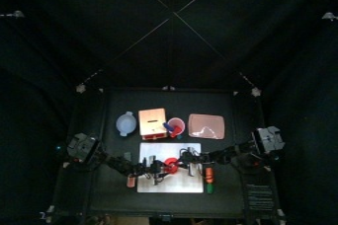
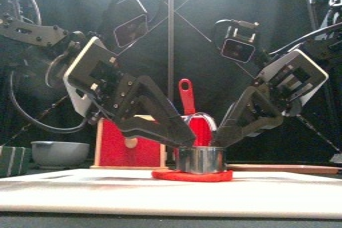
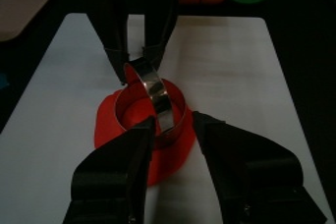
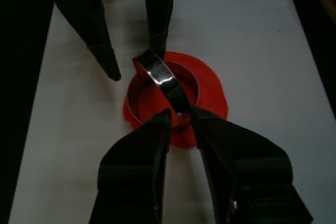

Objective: Get the cutter from the drawer then cut the dough then place the extra dough in the bowl
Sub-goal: Cut the dough

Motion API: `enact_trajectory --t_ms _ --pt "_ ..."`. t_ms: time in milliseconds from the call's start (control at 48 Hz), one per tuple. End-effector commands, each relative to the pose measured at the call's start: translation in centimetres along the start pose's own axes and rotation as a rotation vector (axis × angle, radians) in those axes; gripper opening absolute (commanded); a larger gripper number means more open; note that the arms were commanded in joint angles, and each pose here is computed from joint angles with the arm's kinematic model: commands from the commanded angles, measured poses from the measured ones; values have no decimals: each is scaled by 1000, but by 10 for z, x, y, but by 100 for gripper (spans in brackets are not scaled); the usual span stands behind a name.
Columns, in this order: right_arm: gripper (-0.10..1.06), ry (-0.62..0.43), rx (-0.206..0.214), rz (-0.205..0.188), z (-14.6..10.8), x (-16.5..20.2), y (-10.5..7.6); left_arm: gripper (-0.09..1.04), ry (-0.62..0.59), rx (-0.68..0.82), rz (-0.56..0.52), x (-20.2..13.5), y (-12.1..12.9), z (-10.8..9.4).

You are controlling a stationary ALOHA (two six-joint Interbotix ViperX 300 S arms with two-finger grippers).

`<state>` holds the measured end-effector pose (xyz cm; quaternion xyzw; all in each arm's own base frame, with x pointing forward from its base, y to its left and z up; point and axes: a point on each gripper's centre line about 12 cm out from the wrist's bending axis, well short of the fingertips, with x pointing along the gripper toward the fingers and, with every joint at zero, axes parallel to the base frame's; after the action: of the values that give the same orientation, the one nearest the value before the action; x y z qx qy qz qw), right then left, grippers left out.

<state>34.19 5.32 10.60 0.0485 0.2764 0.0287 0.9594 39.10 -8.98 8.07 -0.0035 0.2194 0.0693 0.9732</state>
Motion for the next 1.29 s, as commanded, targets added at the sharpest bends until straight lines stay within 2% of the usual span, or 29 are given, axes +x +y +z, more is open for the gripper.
enact_trajectory --t_ms 21,833,1292 --pt "65 -54 -6 15 17 -6 4 78 -32 -19 12 -1 6 13" --pt "65 -102 -16 31 32 -14 8 78 -99 -6 -24 -12 2 37" --pt "65 -99 -32 39 33 -13 10 76 -73 4 -37 -27 4 28"
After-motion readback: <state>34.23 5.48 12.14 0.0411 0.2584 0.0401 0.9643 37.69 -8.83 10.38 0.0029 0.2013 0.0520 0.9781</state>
